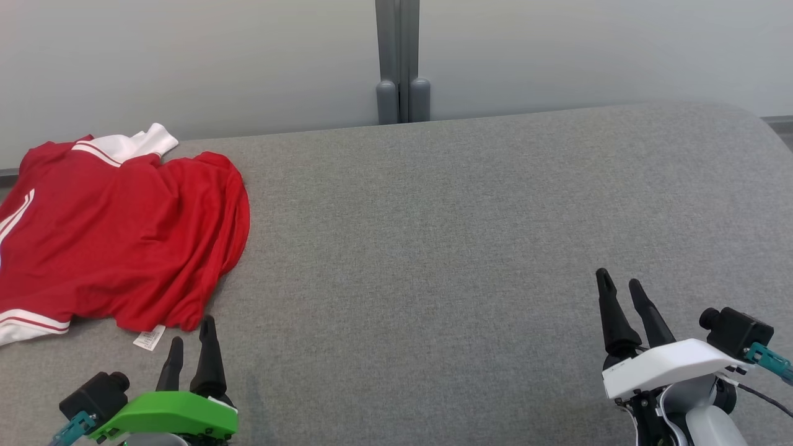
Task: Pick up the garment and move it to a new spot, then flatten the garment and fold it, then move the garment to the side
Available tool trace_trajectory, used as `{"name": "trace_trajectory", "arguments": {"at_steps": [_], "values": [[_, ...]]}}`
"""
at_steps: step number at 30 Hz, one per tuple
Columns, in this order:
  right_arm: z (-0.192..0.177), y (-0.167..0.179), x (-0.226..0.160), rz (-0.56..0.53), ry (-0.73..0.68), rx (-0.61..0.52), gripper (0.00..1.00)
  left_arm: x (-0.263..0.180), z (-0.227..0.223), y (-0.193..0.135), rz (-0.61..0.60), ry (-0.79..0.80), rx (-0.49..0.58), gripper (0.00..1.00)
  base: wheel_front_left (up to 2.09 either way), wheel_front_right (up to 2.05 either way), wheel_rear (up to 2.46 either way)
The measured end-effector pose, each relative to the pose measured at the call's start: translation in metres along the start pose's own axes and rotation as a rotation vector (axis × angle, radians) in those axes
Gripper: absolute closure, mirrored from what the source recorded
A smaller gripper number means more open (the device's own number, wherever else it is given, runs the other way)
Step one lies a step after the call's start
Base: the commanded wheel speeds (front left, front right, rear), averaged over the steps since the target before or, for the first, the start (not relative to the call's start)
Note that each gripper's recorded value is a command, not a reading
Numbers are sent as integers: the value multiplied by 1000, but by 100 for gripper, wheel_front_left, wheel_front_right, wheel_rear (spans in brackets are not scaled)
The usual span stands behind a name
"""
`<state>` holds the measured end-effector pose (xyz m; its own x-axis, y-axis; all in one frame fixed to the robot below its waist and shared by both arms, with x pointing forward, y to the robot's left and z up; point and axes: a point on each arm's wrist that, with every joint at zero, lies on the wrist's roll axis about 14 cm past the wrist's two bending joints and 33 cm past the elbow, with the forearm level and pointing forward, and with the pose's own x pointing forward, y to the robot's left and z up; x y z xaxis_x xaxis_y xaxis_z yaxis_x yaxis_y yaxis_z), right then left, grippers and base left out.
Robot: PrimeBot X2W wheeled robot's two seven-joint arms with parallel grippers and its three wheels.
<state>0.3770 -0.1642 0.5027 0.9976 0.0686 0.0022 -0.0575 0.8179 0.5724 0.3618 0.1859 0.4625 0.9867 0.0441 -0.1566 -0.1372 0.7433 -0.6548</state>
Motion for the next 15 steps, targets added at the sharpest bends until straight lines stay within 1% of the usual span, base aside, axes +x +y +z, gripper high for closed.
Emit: {"name": "trace_trajectory", "arguments": {"at_steps": [15], "values": [[4, 8, -1, 34, -26, -179, 0, -4, 4, -8, -38, -38, 192, 0, 0, 0, 0]]}}
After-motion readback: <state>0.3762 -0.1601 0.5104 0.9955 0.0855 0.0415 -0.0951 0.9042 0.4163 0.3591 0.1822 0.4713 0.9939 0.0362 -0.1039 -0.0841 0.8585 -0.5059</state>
